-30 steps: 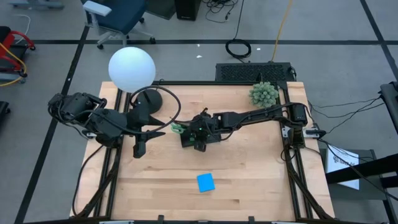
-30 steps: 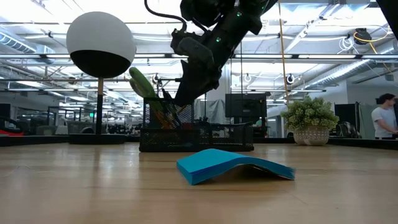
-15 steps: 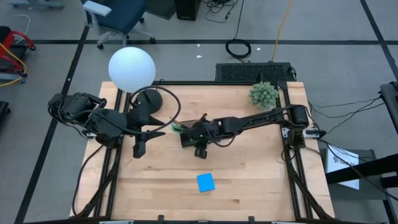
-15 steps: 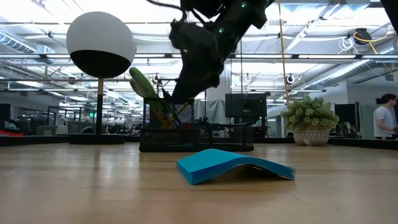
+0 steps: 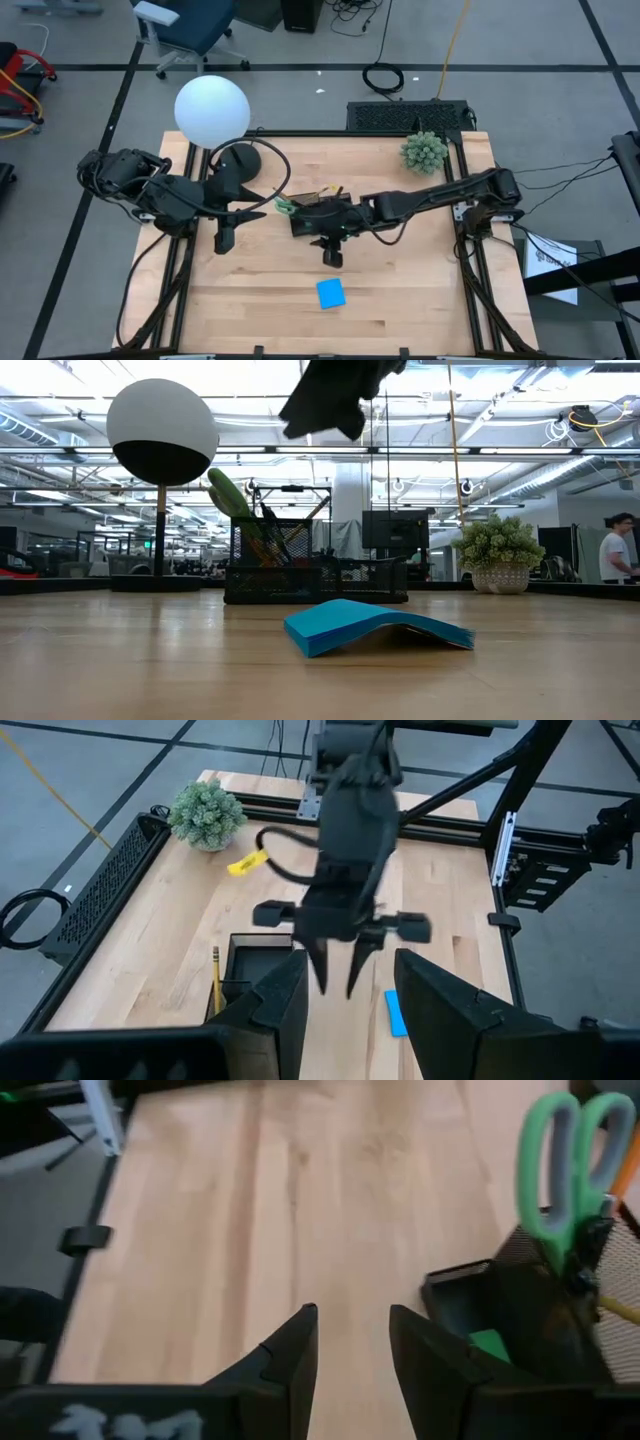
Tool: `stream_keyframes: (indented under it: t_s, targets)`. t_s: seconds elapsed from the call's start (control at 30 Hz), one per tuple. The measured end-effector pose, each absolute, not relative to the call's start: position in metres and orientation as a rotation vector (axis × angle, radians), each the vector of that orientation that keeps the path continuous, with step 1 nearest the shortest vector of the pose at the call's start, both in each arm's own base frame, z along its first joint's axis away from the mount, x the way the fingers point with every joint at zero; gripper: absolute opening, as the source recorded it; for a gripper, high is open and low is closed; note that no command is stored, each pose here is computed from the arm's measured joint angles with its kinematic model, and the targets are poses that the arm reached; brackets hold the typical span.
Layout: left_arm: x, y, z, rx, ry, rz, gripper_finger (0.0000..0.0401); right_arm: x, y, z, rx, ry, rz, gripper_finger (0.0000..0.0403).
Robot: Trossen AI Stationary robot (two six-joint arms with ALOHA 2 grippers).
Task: Pick and place office supplies into organizer
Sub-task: Put the blue sticky notes into the black desk organizer
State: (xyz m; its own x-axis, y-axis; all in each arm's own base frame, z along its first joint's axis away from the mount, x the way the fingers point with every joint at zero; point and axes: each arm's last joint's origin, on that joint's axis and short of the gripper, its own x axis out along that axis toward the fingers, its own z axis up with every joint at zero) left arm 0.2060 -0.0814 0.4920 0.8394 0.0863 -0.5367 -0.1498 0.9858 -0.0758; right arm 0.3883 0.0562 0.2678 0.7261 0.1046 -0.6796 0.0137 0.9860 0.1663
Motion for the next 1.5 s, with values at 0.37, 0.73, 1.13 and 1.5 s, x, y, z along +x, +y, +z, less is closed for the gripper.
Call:
stream_keyframes:
  t_s: [0.37, 0.73, 1.13, 1.5]
  targets:
    - [0.206, -0.081, 0.492, -0.117, 0.56, 0.125, 0.0145, 0.379, 0.091, 0.274, 0.223, 0.754, 0.107, 0.0114]
    - [0.206, -0.081, 0.492, -0.117, 0.56, 0.125, 0.0145, 0.37, 0.118, 0.273, 0.218, 0.78, 0.163, 0.0133]
    - [0.206, -0.081, 0.492, -0.117, 0.56, 0.125, 0.0145, 0.365, 0.12, 0.269, 0.234, 0.848, 0.151, 0.0193]
    - [0.206, -0.081, 0.492, -0.117, 0.56, 0.125, 0.0145, 0.358, 0.127, 0.266, 0.223, 0.921, 0.257, 0.0315]
